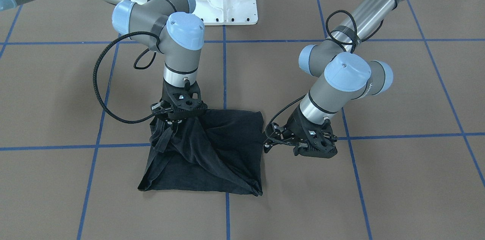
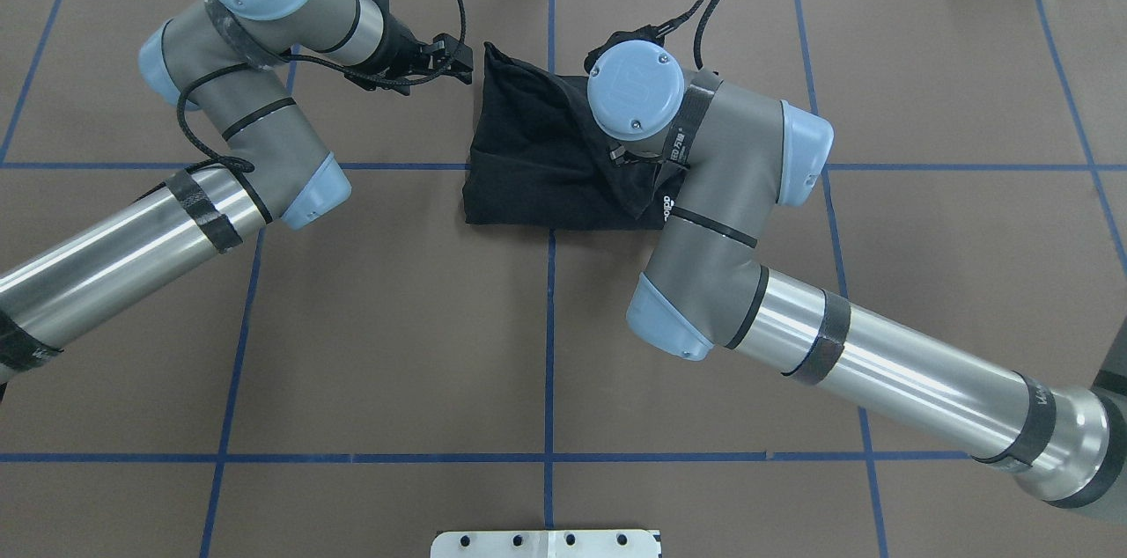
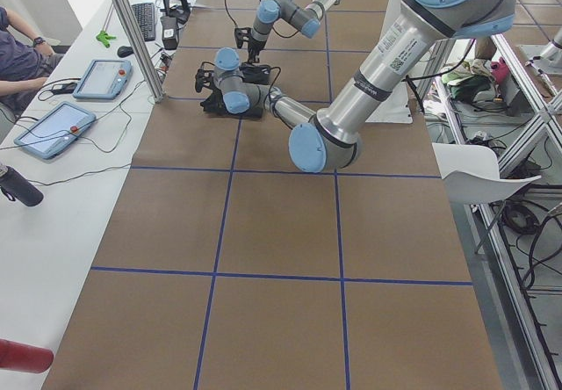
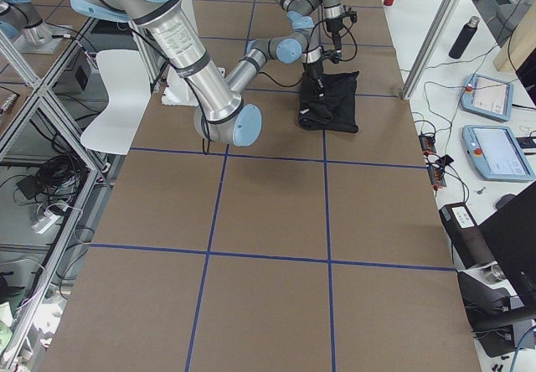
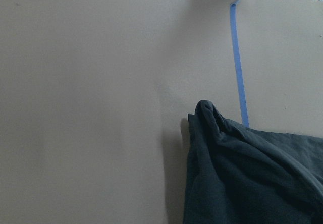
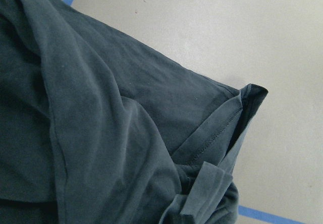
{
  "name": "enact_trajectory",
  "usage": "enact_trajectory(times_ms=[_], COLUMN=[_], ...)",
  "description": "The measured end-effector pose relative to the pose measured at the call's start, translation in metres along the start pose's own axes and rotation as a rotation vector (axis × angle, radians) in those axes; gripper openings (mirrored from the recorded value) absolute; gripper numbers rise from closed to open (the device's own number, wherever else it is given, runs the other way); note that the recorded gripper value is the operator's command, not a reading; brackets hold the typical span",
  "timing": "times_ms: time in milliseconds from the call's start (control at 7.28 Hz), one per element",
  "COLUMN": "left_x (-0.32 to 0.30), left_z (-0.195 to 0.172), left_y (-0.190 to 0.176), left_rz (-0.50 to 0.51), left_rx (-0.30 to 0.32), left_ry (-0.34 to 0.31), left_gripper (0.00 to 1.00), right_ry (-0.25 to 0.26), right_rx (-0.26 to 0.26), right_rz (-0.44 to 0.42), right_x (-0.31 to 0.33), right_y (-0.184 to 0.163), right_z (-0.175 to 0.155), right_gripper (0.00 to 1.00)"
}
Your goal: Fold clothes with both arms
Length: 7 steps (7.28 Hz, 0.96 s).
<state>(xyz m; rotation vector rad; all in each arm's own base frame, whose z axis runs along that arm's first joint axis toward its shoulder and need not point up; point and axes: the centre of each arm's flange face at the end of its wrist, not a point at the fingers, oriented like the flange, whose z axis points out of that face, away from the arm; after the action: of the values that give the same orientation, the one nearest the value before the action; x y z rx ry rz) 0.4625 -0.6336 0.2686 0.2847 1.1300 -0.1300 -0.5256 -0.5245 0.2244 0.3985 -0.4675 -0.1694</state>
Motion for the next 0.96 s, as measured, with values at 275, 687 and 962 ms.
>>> enact_trajectory(times_ms=[275, 687, 962], left_x=[-0.002, -0.005, -0.006], left_z=[0.000, 0.001, 0.001], left_y=[0.000, 0.001, 0.001], left_rz=[-0.001, -0.003, -0.003], left_rx=[0.000, -0.001, -0.001], left_ry=[-0.002, -0.005, -0.005], left_gripper=[1.00, 1.00, 1.00], right_ry=[-0.021, 0.010, 0.046], right_rx=[-0.011, -0.014, -0.001], right_rz=[0.021, 0.032, 0.005], right_x=[-0.030, -0.073, -0.080], right_y=[0.011, 0.022, 0.029], right_z=[-0.003, 0.008, 0.018], right_gripper=[0.99, 0.90, 0.72])
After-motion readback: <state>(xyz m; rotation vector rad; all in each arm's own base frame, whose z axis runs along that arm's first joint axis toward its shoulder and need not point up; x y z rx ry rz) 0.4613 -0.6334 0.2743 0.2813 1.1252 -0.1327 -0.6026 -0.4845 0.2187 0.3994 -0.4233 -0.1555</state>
